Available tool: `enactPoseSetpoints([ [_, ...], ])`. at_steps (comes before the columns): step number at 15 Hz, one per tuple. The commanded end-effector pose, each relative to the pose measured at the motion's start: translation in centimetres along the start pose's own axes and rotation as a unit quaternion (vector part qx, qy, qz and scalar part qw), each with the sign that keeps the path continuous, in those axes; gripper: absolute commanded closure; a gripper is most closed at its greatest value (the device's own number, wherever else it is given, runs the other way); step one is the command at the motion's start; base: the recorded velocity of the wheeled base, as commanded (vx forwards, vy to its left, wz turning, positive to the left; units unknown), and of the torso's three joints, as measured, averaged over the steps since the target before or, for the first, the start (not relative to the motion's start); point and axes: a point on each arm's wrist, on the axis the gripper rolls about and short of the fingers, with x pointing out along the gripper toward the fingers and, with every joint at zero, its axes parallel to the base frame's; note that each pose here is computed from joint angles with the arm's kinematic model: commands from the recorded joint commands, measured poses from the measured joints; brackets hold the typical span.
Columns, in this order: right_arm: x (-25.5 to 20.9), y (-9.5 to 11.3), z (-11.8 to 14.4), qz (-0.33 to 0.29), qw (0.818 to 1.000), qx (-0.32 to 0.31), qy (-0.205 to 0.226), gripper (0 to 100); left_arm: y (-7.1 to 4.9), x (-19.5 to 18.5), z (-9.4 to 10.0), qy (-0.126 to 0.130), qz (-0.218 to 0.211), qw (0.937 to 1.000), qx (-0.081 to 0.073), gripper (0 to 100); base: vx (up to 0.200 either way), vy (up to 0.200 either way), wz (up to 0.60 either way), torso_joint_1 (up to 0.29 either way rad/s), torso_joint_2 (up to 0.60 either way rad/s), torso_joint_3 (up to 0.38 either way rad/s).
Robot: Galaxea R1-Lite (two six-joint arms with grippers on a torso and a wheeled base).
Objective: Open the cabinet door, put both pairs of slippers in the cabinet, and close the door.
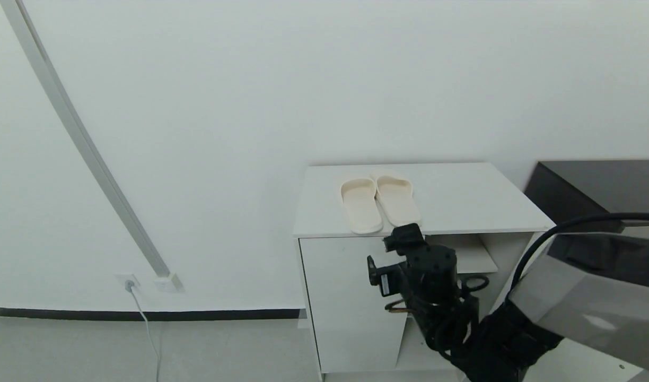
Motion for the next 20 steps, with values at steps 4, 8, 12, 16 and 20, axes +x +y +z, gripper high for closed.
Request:
enactPoseSetpoints([
  [4,0.3,-0.8,10.8,-0.008,0.996,0.088,-0.026,0,0.0,0.0,0.0,0.001,0.0,1.0,-0.001,100,0.0,0.0,0.0,0.0,0.0,0.0],
  [8,0.5,-0.7,10.1,-0.009,0.996,0.083,-0.015,0,0.0,0.0,0.0,0.001,0.0,1.0,-0.001,100,0.0,0.0,0.0,0.0,0.0,0.0],
  [12,0.7,-0.8,8.6,-0.012,0.997,0.073,0.002,0,0.0,0.0,0.0,0.001,0.001,1.0,-0.002,100,0.15,0.0,0.0,-0.001,0.0,0.004],
  [16,1.2,-0.4,7.1,-0.011,0.998,0.063,0.018,0,0.0,0.0,0.0,0.001,0.001,1.0,-0.002,100,0.2,0.0,0.0,0.002,0.0,0.004],
  [20,2.7,-0.2,4.9,0.0,0.998,0.056,0.033,0,0.0,0.0,0.0,0.001,0.001,1.0,-0.003,100,0.1,0.0,0.0,0.002,0.0,0.001],
])
